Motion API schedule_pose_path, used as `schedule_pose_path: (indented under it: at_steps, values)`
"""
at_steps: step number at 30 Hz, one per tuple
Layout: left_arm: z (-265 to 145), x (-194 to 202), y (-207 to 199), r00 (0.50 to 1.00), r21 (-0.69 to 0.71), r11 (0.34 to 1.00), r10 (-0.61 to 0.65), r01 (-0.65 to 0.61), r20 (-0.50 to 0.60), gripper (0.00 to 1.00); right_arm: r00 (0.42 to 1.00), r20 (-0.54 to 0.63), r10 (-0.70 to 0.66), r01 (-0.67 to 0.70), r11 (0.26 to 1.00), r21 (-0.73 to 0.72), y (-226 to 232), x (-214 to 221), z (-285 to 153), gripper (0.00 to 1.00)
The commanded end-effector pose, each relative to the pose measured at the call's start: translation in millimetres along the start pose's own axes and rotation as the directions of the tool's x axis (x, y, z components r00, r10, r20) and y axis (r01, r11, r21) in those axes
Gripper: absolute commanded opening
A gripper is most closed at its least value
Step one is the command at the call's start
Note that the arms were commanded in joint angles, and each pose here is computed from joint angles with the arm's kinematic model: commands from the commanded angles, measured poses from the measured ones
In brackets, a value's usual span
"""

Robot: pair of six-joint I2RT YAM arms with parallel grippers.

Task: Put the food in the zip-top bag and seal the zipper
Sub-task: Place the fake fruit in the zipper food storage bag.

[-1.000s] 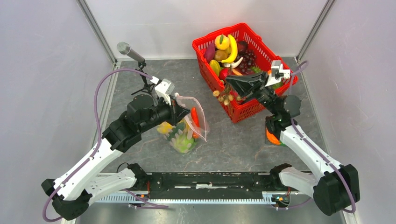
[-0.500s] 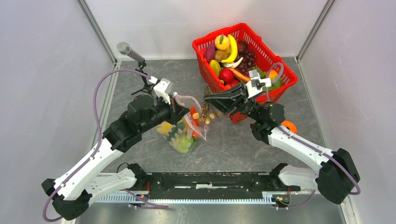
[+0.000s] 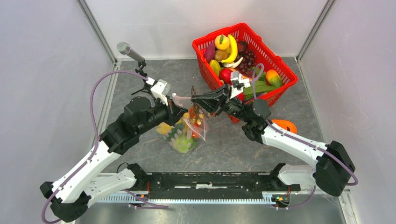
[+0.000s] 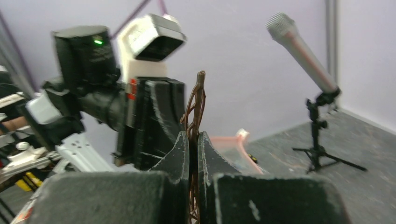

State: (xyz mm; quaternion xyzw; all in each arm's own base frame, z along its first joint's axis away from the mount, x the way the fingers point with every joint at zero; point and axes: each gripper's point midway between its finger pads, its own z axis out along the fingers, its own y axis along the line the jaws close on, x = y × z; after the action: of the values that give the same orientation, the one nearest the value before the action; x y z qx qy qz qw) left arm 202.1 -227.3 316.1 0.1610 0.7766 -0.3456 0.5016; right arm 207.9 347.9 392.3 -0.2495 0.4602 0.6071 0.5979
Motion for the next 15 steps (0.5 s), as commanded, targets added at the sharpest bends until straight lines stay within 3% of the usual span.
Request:
schedule_pose_path:
  at_steps: [1, 15]
  values:
    - [-7, -17, -9, 0.998, 0.032, 0.999, -0.021, 0.019, 0.064, 0.03, 0.993, -0.050, -0.103, 0.110, 0.981, 0.160, -36, 8, -1, 0.00]
    - [-1, -9, -21, 0.999, 0.084, 0.996, -0.031, 0.032, -0.015, 0.03, 0.934, -0.266, -0.237, 0.328, 0.865, 0.380, -67, 18, 11, 0.00]
